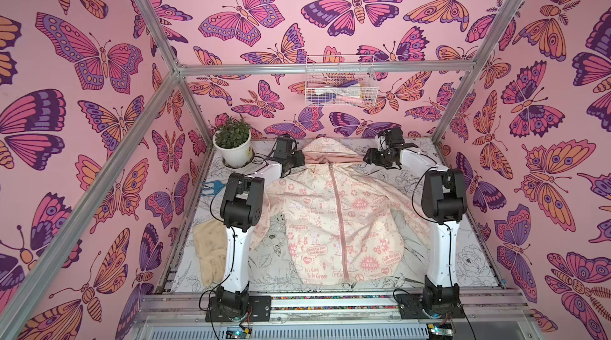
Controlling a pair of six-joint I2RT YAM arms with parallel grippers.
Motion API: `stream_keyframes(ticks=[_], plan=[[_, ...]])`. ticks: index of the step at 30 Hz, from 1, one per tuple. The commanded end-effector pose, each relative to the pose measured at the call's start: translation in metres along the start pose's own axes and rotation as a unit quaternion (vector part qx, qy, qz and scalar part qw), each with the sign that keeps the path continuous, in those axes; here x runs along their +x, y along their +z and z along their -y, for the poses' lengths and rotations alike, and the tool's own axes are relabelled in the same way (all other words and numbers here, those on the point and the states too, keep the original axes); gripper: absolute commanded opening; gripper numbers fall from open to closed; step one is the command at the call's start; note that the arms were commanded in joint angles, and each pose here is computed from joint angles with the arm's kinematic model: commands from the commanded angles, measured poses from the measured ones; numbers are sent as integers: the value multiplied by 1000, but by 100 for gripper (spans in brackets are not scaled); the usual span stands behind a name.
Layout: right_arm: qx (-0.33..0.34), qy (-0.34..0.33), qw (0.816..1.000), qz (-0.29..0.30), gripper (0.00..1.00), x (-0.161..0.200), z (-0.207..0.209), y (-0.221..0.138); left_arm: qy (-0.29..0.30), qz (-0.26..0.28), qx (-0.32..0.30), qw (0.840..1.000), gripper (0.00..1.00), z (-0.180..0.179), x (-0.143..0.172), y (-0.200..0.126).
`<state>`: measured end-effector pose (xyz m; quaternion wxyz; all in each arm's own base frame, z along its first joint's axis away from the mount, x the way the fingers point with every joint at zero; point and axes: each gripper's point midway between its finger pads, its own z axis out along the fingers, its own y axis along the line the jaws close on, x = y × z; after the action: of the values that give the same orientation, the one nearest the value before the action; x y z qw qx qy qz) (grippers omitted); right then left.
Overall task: Unzip the jacket
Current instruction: Flatten out the jacket at the center of the board.
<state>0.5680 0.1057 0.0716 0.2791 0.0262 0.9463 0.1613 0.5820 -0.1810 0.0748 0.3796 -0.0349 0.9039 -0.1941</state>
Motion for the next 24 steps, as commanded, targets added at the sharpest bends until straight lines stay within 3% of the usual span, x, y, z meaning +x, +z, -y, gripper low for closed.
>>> stream_keyframes(ticks=[1, 9, 14, 21, 23, 24], plan=[[54, 20, 998, 20, 68, -21, 31, -35, 54, -21, -48, 997, 65, -23, 0, -15], [27, 45, 999, -7, 77, -6, 32, -60, 82, -41, -77, 993, 69, -34, 23, -38], [-54, 76, 995, -28, 77, 11, 11, -68, 82, -73, -11, 994, 84, -15, 47, -50], [-152, 97, 982, -64, 81, 24, -17, -63, 125, -106, 67, 984, 88, 11, 72, -57], [-156, 92, 981, -70, 85, 25, -22, -59, 132, -107, 79, 982, 99, 16, 75, -57], [-153, 82, 982, -69, 85, 26, -24, -59, 134, -106, 84, 982, 99, 19, 74, -57]])
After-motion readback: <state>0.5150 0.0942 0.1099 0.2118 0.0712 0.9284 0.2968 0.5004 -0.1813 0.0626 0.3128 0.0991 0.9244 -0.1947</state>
